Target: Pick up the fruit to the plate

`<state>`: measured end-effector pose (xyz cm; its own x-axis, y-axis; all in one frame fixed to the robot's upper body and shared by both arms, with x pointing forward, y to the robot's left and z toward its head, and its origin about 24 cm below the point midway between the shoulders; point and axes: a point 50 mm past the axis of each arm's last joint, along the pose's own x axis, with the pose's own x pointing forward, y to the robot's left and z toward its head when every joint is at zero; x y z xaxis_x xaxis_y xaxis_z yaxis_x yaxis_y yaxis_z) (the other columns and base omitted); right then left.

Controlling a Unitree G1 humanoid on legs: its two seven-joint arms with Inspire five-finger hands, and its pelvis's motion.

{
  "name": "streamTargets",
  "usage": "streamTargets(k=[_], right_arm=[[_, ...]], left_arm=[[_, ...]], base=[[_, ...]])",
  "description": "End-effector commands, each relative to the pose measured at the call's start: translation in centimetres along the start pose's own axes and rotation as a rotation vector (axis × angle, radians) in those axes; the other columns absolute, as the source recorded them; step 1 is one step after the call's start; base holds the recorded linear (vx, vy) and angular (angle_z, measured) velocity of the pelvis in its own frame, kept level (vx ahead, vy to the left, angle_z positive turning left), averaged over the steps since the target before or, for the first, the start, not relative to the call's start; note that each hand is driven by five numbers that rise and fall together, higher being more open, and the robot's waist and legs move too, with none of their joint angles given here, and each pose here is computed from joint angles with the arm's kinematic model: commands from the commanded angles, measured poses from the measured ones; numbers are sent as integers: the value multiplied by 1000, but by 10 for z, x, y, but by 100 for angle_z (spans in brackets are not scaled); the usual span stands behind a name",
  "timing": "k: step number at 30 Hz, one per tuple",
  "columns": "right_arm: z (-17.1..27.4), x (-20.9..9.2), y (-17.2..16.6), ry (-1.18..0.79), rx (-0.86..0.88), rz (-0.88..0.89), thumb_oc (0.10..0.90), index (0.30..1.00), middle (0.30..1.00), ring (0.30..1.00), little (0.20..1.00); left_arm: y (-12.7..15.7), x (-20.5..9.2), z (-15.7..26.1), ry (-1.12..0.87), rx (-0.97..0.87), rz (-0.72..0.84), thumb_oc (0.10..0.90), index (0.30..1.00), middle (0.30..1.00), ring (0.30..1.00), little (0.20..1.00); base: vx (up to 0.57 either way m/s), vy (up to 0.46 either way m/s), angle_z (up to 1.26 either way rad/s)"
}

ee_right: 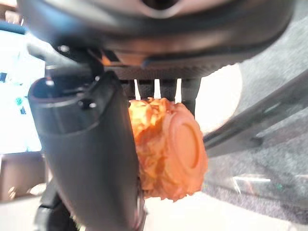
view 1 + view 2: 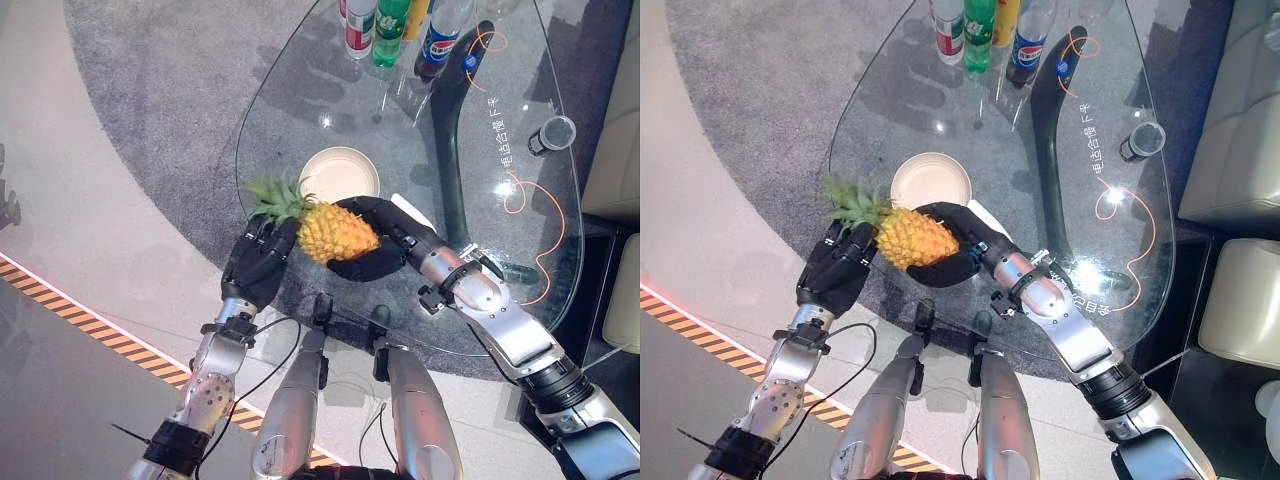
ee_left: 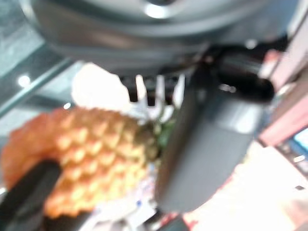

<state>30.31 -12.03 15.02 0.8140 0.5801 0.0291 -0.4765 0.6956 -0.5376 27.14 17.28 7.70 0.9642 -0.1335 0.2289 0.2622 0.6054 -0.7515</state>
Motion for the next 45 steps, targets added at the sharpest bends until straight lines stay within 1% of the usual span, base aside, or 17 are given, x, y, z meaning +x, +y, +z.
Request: streamTargets(k=[1,3,8,19,24,27,28,31,45], right_arm=[[65,-4,69,-319,-103,482,100,300,300,300,200],[64,-5,76,-300,-100,562,100,300,300,300,200],[64,-6,89,-294,-80,687,100,300,300,300,200],[76,-4,94,-375,-17,729,100,300,300,300,200],[77,-1,94,-381,23,684,100,300,300,300,200],[76,0,93,-386,61,636,100,300,300,300,200],[76,1,93,-386,68,628,100,300,300,300,200],[74,2,92,-384,96,587,100,300,300,300,200],[70,5,91,-380,146,503,100,300,300,300,200]], left_arm=[[-77,19,35,-217,6,-361,800,900,900,900,900],[-77,18,34,-224,-4,-364,800,900,900,900,900],[-79,19,33,-221,-7,-371,800,900,900,900,900],[-78,21,18,-134,-53,-359,800,900,900,900,900],[-79,20,10,-104,-91,-380,800,900,900,900,900],[-82,19,8,-109,-120,-422,800,900,900,900,900],[-83,19,8,-113,-125,-428,100,300,300,300,200],[-85,18,6,-124,-146,-456,100,300,300,300,200],[-85,18,3,-143,-188,-445,100,300,300,300,200]], base=[[0,0,0],[-1,-7,2],[0,-2,1],[0,0,0],[0,0,0],[0,0,0],[0,0,0],[0,0,0],[0,0,0]])
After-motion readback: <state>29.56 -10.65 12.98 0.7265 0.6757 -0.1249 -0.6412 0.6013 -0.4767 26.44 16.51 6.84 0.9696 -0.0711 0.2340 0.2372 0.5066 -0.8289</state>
